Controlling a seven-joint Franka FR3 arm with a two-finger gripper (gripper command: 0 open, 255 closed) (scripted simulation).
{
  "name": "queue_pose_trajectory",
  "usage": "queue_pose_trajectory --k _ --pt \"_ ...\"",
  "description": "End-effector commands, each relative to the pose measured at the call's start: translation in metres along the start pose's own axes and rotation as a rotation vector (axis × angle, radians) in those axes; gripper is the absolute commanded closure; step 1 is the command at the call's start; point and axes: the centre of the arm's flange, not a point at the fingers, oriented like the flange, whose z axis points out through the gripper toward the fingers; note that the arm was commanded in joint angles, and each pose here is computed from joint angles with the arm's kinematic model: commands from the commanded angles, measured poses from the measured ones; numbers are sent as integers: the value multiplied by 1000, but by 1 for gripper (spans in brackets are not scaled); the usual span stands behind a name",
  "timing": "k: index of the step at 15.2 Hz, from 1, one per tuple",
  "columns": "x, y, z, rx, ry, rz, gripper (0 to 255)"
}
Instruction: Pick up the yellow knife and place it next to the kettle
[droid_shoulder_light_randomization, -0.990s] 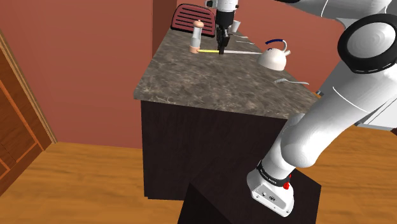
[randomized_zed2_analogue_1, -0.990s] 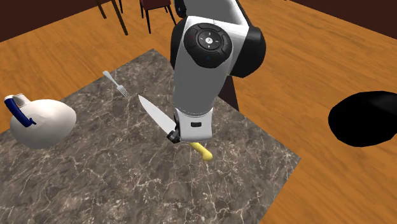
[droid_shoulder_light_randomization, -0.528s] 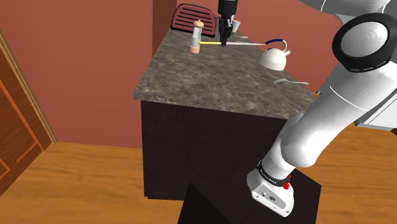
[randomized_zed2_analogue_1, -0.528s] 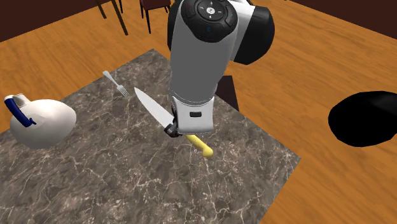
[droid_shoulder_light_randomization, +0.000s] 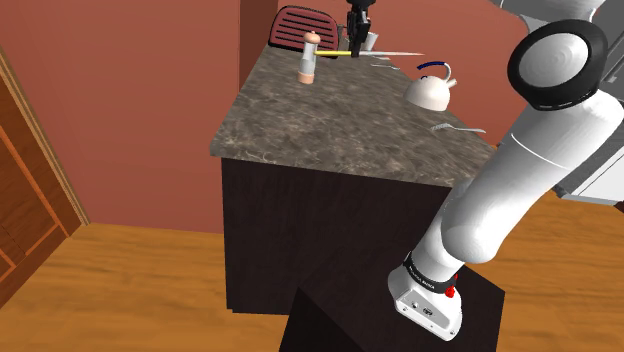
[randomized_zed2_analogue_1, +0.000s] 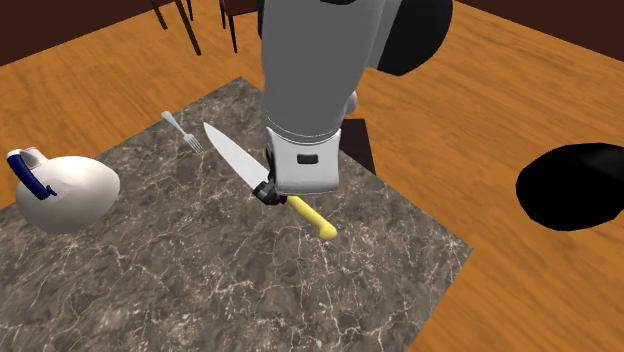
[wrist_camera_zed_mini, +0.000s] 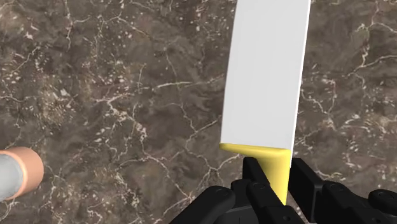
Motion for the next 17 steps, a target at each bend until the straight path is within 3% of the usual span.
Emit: queue_pose_trajectory --k 1,11,17 --pt "-3 0 -11 0 0 0 255" --pt "-12 4 -61 0 0 0 255" --pt "-89 11 -47 0 0 0 255"
